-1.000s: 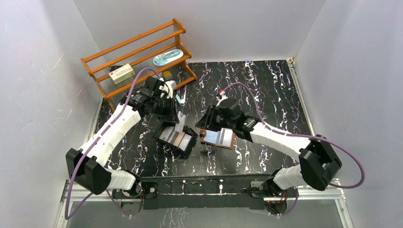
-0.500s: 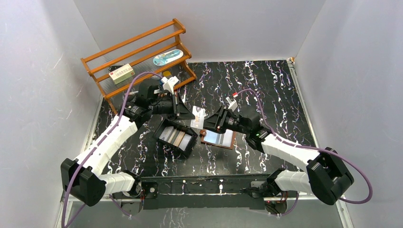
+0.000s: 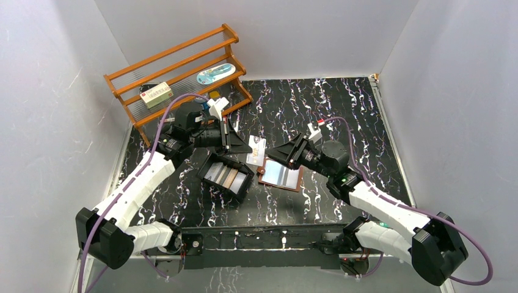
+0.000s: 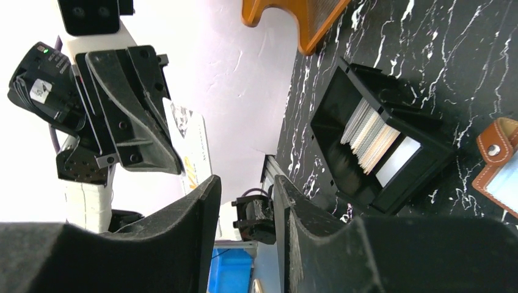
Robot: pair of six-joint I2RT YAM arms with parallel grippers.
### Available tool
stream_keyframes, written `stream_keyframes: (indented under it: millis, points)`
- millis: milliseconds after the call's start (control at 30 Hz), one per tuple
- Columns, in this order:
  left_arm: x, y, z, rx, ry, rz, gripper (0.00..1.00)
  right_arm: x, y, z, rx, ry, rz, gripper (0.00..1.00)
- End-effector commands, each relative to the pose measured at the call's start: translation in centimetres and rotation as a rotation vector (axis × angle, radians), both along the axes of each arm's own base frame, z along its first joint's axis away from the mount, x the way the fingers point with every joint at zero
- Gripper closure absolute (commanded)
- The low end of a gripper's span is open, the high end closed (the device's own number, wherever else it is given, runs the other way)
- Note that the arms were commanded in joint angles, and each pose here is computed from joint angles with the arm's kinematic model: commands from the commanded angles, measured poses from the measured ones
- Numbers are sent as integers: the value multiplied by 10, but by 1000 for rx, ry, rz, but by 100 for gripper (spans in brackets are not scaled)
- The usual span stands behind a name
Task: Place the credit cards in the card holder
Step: Insert the credit card into the card holder.
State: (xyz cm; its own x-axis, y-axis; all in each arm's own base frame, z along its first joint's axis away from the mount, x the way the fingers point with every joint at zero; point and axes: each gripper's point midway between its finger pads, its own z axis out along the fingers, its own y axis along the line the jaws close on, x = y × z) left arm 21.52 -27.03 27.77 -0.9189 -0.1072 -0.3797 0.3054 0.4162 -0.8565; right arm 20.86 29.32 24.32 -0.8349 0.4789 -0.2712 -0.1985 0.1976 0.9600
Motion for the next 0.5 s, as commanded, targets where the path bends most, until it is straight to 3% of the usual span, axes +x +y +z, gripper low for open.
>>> stream_keyframes:
  millis: [0,333,467]
  points:
    - [-10,0,8,-32,2,-36,100,10,-3,31,23,-75,-42,54]
    - [-11,-2,4,-46,18,-44,100,3,8,49,95,-135,43,53]
    - [-12,-3,3,-63,28,-54,100,3,12,46,93,-127,68,59]
